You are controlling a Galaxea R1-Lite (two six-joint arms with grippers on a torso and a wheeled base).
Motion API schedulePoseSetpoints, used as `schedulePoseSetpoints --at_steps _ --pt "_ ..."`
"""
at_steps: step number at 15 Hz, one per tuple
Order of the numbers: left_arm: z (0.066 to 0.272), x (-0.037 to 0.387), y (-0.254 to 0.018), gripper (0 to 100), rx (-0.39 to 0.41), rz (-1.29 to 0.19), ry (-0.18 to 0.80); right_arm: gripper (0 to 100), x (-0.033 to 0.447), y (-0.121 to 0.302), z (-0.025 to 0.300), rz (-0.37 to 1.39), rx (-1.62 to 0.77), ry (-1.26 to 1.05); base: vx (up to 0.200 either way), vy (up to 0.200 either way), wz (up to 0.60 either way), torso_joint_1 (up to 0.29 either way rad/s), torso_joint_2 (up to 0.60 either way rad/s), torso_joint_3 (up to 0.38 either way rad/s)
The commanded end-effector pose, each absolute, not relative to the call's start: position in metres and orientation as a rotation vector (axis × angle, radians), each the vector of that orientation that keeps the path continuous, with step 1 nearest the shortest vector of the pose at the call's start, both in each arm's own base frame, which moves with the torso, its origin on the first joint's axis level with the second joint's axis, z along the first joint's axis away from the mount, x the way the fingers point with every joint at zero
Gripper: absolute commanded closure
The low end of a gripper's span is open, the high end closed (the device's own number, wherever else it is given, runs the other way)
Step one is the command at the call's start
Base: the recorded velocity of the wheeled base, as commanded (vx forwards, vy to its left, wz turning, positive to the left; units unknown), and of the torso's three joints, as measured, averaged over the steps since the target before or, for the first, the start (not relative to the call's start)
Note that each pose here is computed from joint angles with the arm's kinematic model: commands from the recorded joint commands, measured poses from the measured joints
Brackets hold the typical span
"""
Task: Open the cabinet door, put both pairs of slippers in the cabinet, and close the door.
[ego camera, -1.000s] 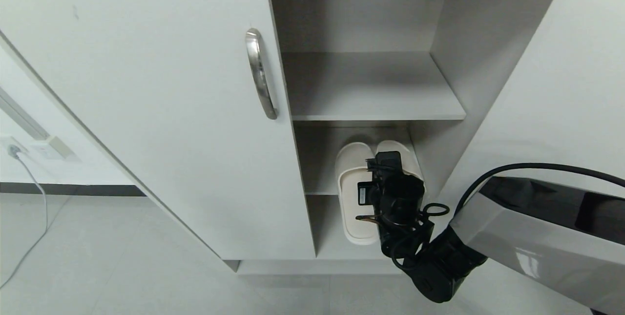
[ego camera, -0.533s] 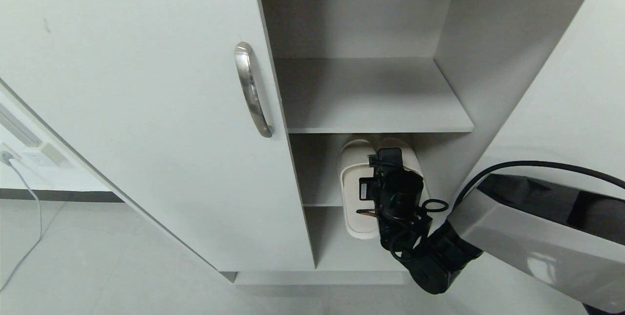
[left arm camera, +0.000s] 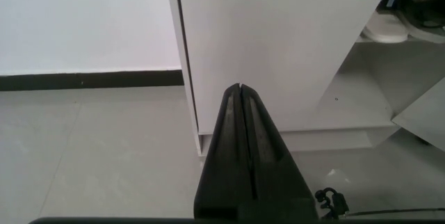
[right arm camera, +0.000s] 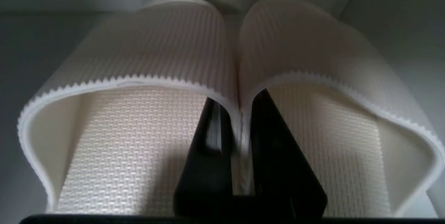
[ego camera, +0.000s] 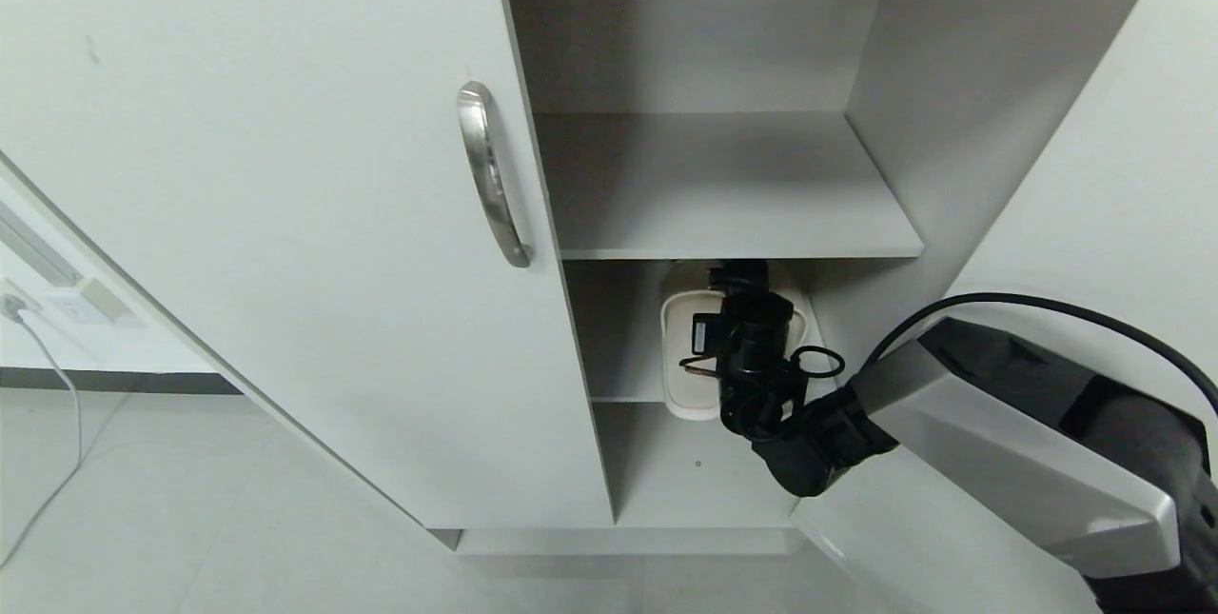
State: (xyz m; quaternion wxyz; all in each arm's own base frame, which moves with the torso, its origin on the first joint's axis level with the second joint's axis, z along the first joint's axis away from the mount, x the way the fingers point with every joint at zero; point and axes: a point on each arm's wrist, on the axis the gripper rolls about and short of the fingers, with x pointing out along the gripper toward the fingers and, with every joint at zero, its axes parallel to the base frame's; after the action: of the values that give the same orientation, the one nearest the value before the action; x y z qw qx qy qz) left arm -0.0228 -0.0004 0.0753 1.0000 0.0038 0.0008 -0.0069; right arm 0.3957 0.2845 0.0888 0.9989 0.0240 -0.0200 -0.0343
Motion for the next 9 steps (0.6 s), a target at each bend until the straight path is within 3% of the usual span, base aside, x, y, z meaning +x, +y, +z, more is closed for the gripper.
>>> schedulePoseSetpoints --at_steps 1,9 --pt "0.075 -0.023 0.000 100 0.008 -0.014 0.003 100 0.407 0.285 0.090 -0.081 0.053 -0.047 0.000 0.000 0.00 0.000 0.00 0.000" --pt "0.075 -0.023 0.000 100 0.008 -0.014 0.003 100 0.421 0.285 0.093 -0.093 0.054 -0.051 0.000 0.000 0.00 0.000 0.00 0.000"
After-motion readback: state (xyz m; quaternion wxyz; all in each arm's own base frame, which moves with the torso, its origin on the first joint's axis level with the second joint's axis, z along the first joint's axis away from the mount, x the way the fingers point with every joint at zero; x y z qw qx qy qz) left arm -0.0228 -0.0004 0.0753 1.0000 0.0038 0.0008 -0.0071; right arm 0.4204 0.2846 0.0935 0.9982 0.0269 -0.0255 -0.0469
